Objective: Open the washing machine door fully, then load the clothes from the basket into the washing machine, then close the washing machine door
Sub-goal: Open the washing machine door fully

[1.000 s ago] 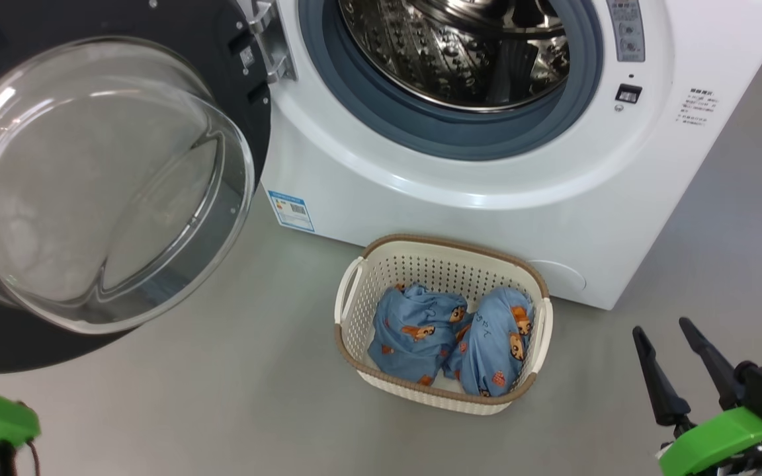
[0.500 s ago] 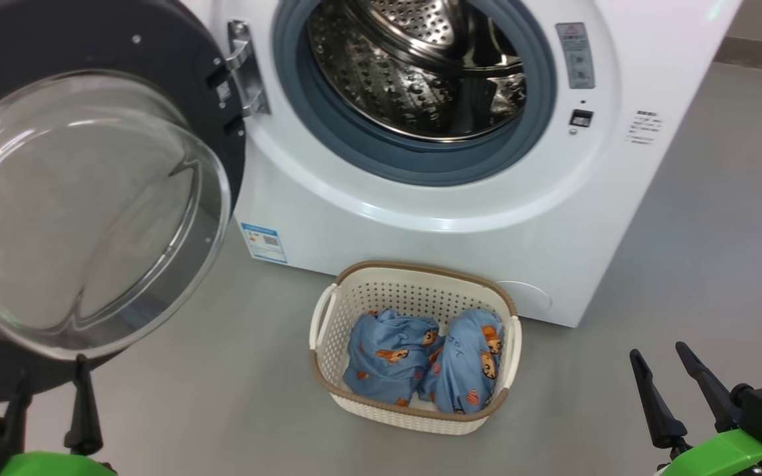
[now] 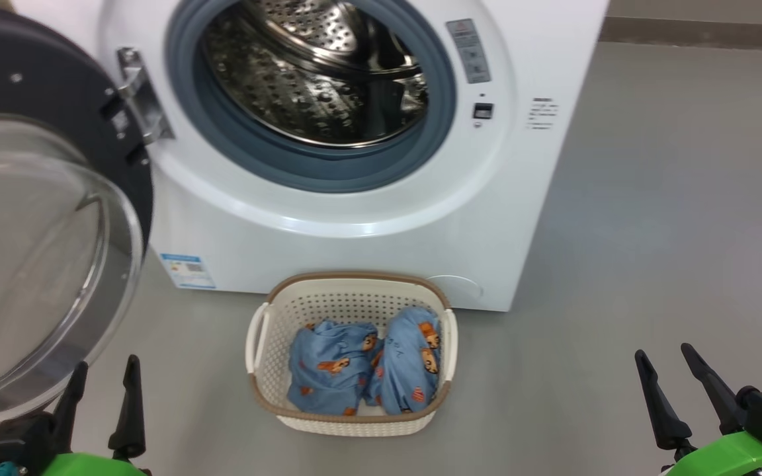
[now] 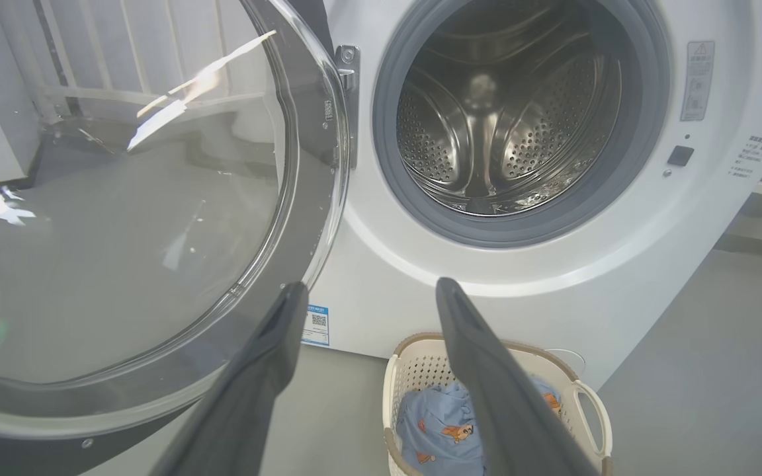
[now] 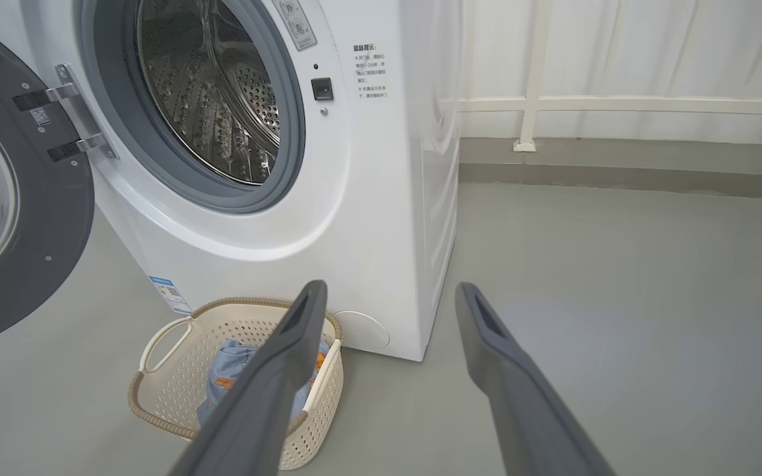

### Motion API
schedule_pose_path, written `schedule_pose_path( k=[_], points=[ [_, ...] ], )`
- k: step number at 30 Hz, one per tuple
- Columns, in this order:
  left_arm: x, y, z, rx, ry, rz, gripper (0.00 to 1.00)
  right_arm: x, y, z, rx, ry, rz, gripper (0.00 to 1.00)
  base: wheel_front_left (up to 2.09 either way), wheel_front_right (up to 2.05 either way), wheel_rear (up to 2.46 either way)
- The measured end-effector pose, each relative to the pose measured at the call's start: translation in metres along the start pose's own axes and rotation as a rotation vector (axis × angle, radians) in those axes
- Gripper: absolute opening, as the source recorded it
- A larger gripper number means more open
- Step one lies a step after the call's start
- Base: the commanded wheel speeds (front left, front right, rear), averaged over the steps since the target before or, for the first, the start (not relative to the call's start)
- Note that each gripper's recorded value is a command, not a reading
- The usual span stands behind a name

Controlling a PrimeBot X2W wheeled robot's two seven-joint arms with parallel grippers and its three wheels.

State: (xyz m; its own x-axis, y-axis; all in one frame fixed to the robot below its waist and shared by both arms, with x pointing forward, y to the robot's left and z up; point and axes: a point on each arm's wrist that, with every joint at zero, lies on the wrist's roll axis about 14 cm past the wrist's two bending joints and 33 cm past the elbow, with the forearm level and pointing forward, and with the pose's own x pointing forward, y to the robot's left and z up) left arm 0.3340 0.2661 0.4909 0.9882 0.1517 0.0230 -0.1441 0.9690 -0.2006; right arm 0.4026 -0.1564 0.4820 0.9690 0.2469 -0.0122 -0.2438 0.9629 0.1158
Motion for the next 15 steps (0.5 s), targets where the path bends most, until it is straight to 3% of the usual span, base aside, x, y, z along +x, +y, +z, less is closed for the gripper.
schedule_pose_path(
  k=[15],
  points=[
    [0.024,-0.072,-0.028,-0.040,0.079,-0.210,1.00,-0.045,-0.052,0.008,-0.004,-0.023,-0.180,1.00,0.00,0.00,0.00]
  ],
)
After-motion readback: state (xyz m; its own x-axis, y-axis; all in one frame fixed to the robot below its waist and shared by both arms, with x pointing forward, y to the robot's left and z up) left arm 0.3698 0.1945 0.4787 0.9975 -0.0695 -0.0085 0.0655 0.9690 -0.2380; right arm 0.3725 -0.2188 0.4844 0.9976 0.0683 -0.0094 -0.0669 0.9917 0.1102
